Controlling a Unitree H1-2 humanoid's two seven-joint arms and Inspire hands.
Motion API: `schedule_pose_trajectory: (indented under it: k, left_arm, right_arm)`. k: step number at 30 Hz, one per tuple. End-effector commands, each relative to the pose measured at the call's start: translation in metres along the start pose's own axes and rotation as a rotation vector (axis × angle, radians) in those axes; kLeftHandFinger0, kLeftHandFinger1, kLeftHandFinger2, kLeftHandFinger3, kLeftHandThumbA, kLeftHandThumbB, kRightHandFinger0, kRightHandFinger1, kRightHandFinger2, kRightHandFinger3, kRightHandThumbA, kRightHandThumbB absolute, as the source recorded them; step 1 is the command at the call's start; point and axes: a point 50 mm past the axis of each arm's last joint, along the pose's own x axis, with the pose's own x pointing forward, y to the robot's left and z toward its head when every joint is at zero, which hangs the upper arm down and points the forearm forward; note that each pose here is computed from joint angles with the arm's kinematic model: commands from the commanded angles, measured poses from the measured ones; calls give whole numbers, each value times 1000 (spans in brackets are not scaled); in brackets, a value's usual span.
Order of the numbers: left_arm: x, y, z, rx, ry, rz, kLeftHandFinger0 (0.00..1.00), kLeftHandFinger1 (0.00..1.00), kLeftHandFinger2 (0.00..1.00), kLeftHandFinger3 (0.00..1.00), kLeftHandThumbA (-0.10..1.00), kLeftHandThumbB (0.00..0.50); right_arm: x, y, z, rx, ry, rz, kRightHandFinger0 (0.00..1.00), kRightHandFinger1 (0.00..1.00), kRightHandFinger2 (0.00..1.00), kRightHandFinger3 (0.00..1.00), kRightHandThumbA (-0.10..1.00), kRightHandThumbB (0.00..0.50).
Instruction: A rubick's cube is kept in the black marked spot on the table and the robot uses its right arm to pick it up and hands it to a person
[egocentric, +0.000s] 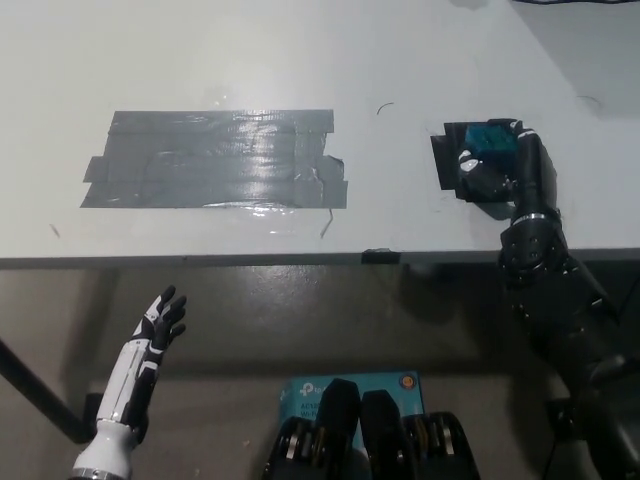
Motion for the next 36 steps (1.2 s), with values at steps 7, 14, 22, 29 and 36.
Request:
schedule_pose_trajectory:
  k: [7,14,22,29,36]
  left_arm:
    - [6,5,12,9,-57,-21,1000,1000,1000,1000,954,182]
    - [8,4,13,20,-59,-22,998,1000,1000,1000,956,187]
    - [8,5,13,19,-57,-23,995,1000,1000,1000,953,184]
    - [10,5,14,30,-64,-26,989,1000,1000,1000,961,183]
    - [13,7,16,35,-69,-24,981,1000,1000,1000,965,187]
  right_arm:
    - [-8,-22,13,158,-135,-154,3,492,890,923,-100,179]
    - [-50,-91,102,271,-476,-332,24,463,857,911,-100,185]
    - [-123,-140,168,352,-787,-392,72,517,944,983,-100,150]
    - [-147,-151,182,370,-859,-410,59,499,923,984,-100,151]
    - [-147,-155,199,364,-886,-406,37,461,898,945,-100,157]
